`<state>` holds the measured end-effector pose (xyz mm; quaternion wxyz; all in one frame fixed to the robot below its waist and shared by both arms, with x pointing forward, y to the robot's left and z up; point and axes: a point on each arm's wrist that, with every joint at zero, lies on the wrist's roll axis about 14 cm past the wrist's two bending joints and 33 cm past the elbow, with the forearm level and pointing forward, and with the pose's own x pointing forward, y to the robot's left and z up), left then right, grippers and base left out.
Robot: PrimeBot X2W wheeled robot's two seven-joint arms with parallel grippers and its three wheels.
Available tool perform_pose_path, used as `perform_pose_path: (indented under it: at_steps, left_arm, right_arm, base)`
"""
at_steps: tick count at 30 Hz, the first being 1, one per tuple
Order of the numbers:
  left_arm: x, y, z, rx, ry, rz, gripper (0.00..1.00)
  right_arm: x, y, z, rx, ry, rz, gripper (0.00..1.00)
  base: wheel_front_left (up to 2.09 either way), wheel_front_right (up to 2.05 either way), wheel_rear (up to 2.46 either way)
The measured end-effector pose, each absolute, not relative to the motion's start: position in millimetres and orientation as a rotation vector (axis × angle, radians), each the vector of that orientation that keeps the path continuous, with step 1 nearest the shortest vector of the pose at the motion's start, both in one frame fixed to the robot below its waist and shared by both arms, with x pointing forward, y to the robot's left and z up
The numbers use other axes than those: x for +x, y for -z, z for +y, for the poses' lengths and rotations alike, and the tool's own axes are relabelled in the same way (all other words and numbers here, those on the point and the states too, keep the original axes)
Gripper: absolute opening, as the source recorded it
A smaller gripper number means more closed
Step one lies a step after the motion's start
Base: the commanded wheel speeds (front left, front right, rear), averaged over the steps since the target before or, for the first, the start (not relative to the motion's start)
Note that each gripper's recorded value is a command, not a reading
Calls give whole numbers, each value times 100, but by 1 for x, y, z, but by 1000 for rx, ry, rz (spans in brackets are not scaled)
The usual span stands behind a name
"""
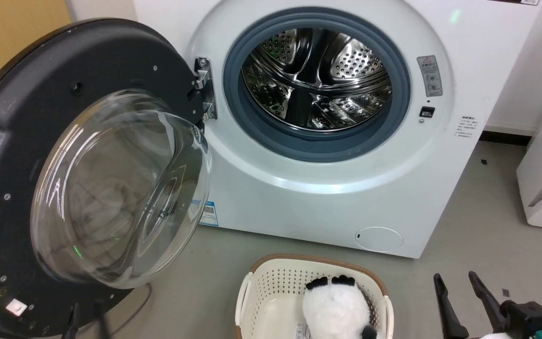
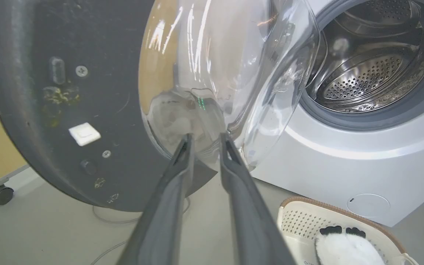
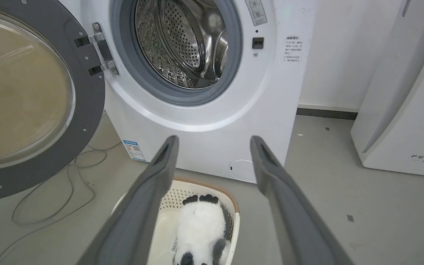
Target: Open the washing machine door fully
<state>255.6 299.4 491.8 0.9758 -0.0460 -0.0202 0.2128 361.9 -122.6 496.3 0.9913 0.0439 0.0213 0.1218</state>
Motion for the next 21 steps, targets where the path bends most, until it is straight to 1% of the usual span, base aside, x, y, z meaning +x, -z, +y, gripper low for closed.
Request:
perform_pose_path:
  at_steps: [9,15,21]
  left_arm:
    - [280,-496,226,-83,-219,-39,100]
    - [298,-500,202,-46,-119,-37,100]
    - [314,-501,188,-21,-57,-28,100]
  right_arm:
    - [353,-505,-135,69,-209,16,100]
    - [345,-509,-150,45,-165,11,100]
    - [334,-511,-166,41,-111,6,100]
  base:
    - [0,0,0]
    - [0,0,0]
    - [0,0,0]
